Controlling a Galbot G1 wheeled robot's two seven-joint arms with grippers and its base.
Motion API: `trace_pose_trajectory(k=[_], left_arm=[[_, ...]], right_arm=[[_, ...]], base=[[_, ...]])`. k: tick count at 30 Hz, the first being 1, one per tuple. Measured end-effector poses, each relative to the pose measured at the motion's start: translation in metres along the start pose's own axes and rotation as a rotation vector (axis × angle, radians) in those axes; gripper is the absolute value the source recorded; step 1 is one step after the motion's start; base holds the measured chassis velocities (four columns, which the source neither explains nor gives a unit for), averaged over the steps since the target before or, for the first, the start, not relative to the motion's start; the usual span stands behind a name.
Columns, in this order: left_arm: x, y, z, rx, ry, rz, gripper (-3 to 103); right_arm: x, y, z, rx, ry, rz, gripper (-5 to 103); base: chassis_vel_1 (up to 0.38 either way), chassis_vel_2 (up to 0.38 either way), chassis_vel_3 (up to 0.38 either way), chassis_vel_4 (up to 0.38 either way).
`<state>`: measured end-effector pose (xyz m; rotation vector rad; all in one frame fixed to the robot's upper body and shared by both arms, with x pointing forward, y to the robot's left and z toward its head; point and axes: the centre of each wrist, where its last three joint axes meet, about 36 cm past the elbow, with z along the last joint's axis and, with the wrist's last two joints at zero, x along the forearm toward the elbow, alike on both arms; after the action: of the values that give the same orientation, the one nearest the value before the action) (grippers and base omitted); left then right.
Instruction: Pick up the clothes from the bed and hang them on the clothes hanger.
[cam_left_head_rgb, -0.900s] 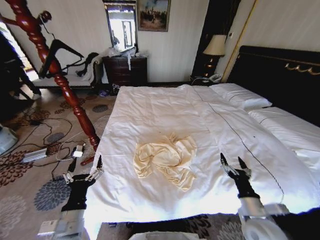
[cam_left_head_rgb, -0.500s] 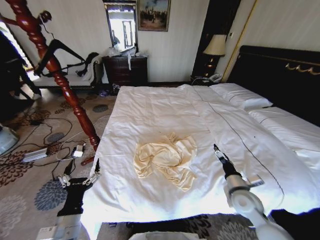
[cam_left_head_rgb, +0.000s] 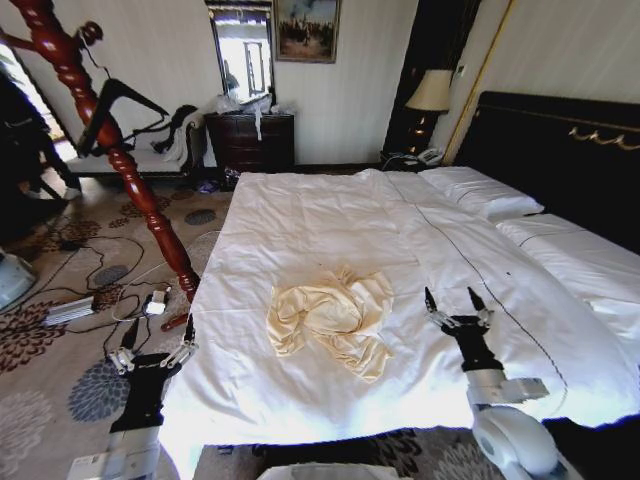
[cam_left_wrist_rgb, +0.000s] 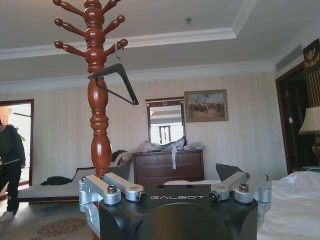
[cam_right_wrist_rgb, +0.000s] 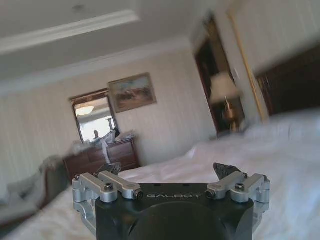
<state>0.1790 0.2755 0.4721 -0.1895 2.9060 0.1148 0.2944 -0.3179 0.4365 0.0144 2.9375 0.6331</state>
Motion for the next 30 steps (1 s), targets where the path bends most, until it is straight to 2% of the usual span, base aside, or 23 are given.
trace_pose_trajectory(k=[1,2,3,4,6,11,14,16,18,22,27,30], left_arm=[[0.000,0.001,0.001,-0.007,0.006,-0.001,100],[0.004,0.009,0.011,-0.046,0.043,-0.010,100],[0.006,0.014,0.019,-0.071,0.061,-0.021,100],[0.006,0.014,0.019,-0.071,0.061,-0.021,100],[0.012,0.022,0.032,-0.096,0.084,-0.040,100],[0.018,0.026,0.036,-0.096,0.093,-0.067,100],[0.018,0.028,0.033,-0.104,0.087,-0.076,100],[0.018,0.027,0.031,-0.110,0.083,-0.077,100],[0.016,0.025,0.022,-0.131,0.063,-0.075,100],[0.014,0.019,0.014,-0.135,0.042,-0.075,100],[0.014,0.017,0.013,-0.134,0.039,-0.076,100],[0.014,0.017,0.014,-0.133,0.040,-0.081,100]], right_arm=[[-0.007,0.000,0.002,-0.059,0.003,0.009,100],[-0.038,-0.007,0.011,-0.257,0.012,0.082,100],[-0.056,-0.015,0.017,-0.331,0.018,0.131,100],[-0.056,-0.015,0.017,-0.331,0.018,0.131,100],[-0.096,-0.031,0.031,-0.408,0.030,0.206,100],[-0.153,-0.039,0.055,-0.450,0.087,0.273,100],[-0.181,-0.031,0.073,-0.520,0.147,0.332,100],[-0.184,-0.028,0.076,-0.533,0.161,0.342,100],[-0.189,-0.020,0.087,-0.568,0.234,0.371,100],[-0.182,-0.009,0.107,-0.557,0.366,0.370,100],[-0.178,-0.001,0.121,-0.550,0.385,0.335,103],[-0.175,0.003,0.124,-0.536,0.377,0.304,89]], base=[[0.000,0.000,0.000,0.000],[0.000,0.000,0.000,0.000],[0.000,0.000,0.000,0.000],[0.000,0.000,0.000,0.000],[0.000,0.000,0.000,0.000],[0.000,0.000,0.000,0.000],[0.000,0.000,0.000,0.000],[0.000,0.000,0.000,0.000],[0.000,0.000,0.000,0.000],[0.000,0.000,0.000,0.000],[0.000,0.000,0.000,0.000],[0.000,0.000,0.000,0.000]])
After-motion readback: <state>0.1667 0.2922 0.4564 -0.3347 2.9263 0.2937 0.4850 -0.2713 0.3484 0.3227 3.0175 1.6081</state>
